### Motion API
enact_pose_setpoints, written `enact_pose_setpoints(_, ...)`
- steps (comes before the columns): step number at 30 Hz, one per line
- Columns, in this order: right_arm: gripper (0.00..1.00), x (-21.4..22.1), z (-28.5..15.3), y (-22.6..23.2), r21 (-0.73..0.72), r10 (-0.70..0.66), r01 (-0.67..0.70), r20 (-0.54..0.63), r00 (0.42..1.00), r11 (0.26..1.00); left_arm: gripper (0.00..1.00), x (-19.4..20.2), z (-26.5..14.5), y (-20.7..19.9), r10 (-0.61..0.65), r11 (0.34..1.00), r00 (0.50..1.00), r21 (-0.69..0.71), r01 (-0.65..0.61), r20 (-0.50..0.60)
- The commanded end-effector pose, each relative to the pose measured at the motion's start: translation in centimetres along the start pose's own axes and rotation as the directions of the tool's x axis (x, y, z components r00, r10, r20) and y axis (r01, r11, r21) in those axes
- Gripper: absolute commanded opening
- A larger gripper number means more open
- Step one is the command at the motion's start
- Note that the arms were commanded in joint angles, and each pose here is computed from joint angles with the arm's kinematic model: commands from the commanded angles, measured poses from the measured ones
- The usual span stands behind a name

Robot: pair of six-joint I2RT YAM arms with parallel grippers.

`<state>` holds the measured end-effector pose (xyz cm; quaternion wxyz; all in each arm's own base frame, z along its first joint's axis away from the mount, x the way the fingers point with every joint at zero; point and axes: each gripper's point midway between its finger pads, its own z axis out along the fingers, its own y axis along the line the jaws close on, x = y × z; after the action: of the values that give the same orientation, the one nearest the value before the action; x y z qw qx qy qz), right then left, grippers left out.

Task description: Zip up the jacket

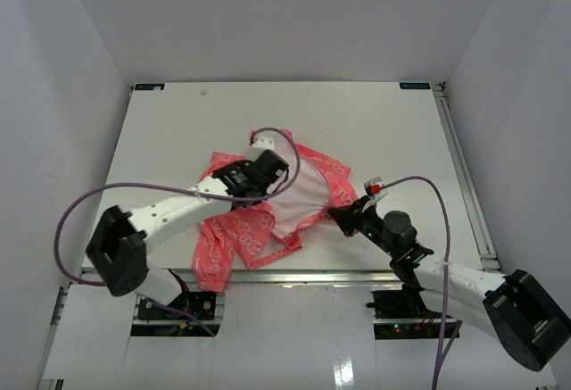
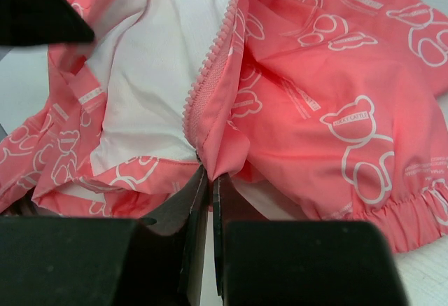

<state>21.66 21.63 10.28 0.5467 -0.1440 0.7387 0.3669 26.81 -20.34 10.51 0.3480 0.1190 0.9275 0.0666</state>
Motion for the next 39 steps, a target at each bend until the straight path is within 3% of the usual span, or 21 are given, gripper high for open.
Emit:
enact_pose_setpoints(1,0.08,0.2,0.0,0.5,-0.036,-0.012,0.012,0.009,1.000,0.999,0.09,-0.9,-2.8,-5.4,-0.047,0.954,0.996,0.299,0.022,0.078)
enact_pose_setpoints(6,0.08,0.3,0.1,0.5,-0.041,-0.008,0.008,0.005,1.000,0.999,0.61,-2.4,-7.9,-5.8,-0.154,0.865,0.975,0.499,0.055,0.159)
enact_pose_setpoints(9,0.08,0.2,0.1,0.7,-0.046,-0.005,0.006,0.011,1.000,0.999,0.68,-3.0,-10.5,-5.3,-0.220,0.811,0.955,0.582,0.064,0.201)
enact_pose_setpoints(14,0.08,0.1,0.1,0.9,-0.056,-0.001,0.002,0.011,1.000,0.998,0.68,-2.5,-10.2,-4.0,-0.303,0.800,0.932,0.584,0.135,0.200)
enact_pose_setpoints(18,0.08,0.1,0.1,0.9,-0.057,-0.005,0.006,0.010,1.000,0.998,0.52,-1.0,-6.9,-0.2,-0.400,0.853,0.907,0.416,0.317,0.129)
enact_pose_setpoints(23,0.08,-0.1,0.1,1.0,-0.057,-0.010,0.011,0.013,1.000,0.998,0.40,-0.3,-5.4,3.1,-0.509,0.817,0.855,0.368,0.443,0.101)
enact_pose_setpoints(26,0.08,-0.4,0.2,1.1,-0.057,-0.011,0.012,0.019,1.000,0.998,0.42,-0.3,-5.3,3.6,-0.553,0.775,0.828,0.418,0.473,0.088)
enact_pose_setpoints(33,0.08,-0.4,0.2,1.0,-0.055,-0.014,0.015,0.018,1.000,0.998,0.51,0.0,-6.6,-1.5,-0.560,0.605,0.828,0.684,0.408,0.001)
enact_pose_setpoints(39,0.08,-0.3,0.2,0.9,-0.050,-0.015,0.016,0.015,1.000,0.999,0.55,-0.4,-6.9,-3.0,-0.577,0.529,0.816,0.750,0.398,-0.026)
